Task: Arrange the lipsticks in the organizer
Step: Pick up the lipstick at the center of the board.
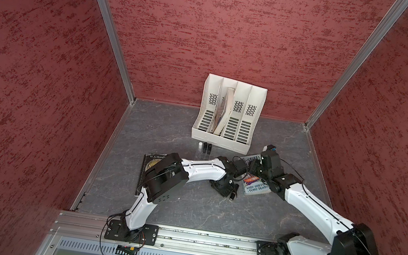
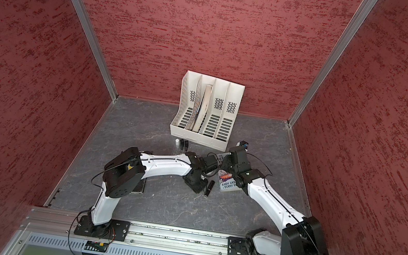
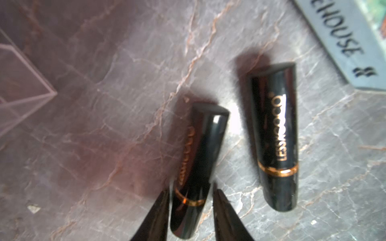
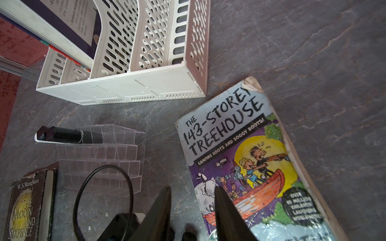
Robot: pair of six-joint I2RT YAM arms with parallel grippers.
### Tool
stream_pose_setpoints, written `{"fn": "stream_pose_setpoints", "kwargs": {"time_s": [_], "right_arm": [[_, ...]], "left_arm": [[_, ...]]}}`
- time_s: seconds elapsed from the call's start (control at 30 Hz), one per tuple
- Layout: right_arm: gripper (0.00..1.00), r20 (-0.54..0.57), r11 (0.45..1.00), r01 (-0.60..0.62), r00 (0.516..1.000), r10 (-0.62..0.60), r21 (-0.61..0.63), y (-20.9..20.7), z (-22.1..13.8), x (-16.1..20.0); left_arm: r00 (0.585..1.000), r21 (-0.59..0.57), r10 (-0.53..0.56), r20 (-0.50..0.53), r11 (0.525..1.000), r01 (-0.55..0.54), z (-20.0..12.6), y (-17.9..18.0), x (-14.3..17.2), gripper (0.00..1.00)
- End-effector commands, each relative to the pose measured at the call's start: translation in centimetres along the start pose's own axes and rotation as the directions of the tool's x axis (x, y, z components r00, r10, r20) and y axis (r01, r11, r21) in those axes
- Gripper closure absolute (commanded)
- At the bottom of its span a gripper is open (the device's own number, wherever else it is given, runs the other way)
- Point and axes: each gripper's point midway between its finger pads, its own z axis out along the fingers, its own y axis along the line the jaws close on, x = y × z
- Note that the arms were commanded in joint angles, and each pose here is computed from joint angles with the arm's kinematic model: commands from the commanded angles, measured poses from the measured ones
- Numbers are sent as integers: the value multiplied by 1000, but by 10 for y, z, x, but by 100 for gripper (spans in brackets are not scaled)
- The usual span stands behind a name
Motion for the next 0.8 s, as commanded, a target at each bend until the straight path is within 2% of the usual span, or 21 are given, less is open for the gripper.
{"fn": "stream_pose_setpoints", "kwargs": {"time_s": [0.0, 0.2, 0.33, 0.4, 0.47, 0.6, 0.67, 0.77], "right_arm": [[63, -29, 1000, 2, 1000, -2, 7, -6, 4, 7], [64, -62, 1000, 16, 998, -17, -18, -1, 2, 10], [65, -146, 990, -37, 989, 16, -139, 23, 1, 23], [64, -210, 978, -84, 977, 43, -189, 35, -1, 32], [59, -273, 963, -128, 960, 60, -238, 50, -7, 39], [53, -331, 942, -200, 938, 104, -270, 69, -26, 33], [52, -358, 933, -231, 926, 124, -277, 76, -31, 34], [52, -386, 919, -258, 913, 131, -298, 92, -33, 35]], "left_arm": [[1000, 54, -12, -19, 998, 13, 21, 1, 5, 70], [997, 86, -80, 4, 993, 79, 13, 13, 5, 79], [978, 151, -173, 114, 976, 155, -12, 35, -5, 80], [952, 194, -206, 227, 967, 163, -31, 46, -17, 81], [916, 212, -203, 346, 968, 134, -48, 51, -26, 81], [803, 119, -99, 588, 992, 35, -78, 56, -40, 81], [760, 46, -23, 650, 999, -9, -85, 56, -40, 81], [746, -20, 43, 665, 999, -41, -86, 53, -41, 81]]}}
